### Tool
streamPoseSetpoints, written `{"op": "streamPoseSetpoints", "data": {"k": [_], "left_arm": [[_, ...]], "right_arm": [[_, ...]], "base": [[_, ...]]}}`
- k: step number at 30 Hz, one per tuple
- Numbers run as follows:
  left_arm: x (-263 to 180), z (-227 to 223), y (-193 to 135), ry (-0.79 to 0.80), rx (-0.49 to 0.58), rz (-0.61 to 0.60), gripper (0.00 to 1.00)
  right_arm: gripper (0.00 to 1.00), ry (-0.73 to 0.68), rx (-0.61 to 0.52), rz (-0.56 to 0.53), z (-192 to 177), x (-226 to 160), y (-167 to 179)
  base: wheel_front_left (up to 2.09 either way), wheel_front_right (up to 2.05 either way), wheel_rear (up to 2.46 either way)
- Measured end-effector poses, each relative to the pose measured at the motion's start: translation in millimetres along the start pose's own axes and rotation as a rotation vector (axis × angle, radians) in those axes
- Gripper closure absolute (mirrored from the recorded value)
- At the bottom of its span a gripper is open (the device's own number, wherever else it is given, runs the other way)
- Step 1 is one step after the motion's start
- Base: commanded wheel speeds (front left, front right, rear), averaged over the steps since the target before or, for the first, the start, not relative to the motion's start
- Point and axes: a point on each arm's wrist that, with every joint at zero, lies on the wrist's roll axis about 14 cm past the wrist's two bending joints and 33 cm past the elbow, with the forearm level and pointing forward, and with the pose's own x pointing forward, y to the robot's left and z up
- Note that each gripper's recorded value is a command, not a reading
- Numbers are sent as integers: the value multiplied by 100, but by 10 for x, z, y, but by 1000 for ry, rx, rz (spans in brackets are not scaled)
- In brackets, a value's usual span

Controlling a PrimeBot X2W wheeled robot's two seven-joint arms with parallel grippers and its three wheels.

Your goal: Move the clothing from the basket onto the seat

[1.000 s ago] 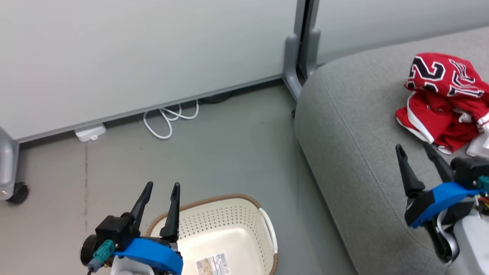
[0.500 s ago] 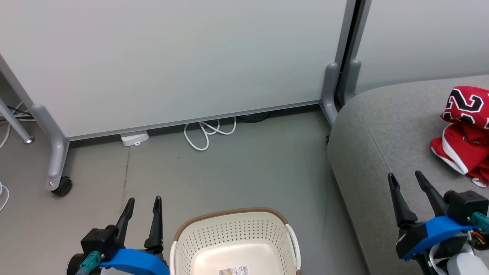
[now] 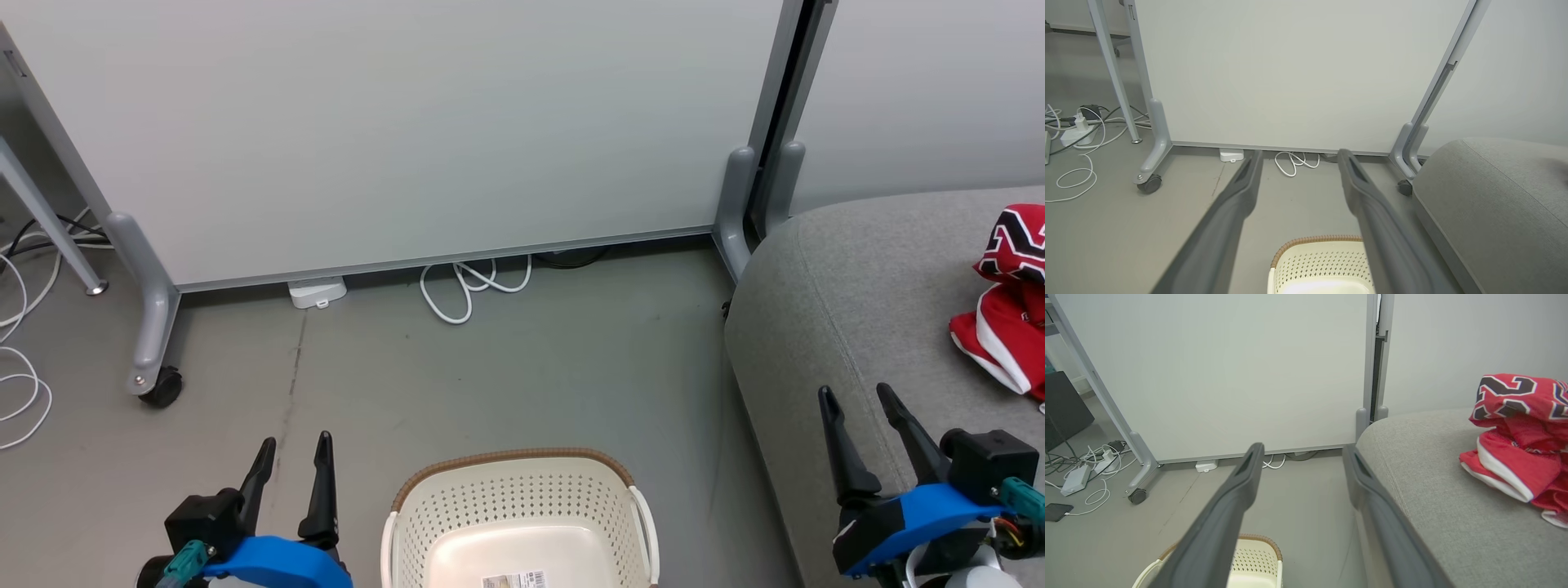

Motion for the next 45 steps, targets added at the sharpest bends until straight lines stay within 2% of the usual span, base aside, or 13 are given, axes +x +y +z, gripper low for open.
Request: {"op": "streamPoseSetpoints", "data": {"k": [21,22,33,45], "left_arm": [[16,44,-37,-15,-23,-8,0],[17,47,-47,-16,-24,-12,100],[-286,-523,-1,149,-67,36,100],[-251,-469,79,143,-258,99,100]], "right_arm": [[0,22,28,25,-75,-23,117],[100,22,32,25,-76,-23,117],[100,165,64,-2,-550,-206,96],[100,165,277,-49,-559,-219,40]], "base": [[0,0,0],[0,0,0],[0,0,0],[0,0,0]]}}
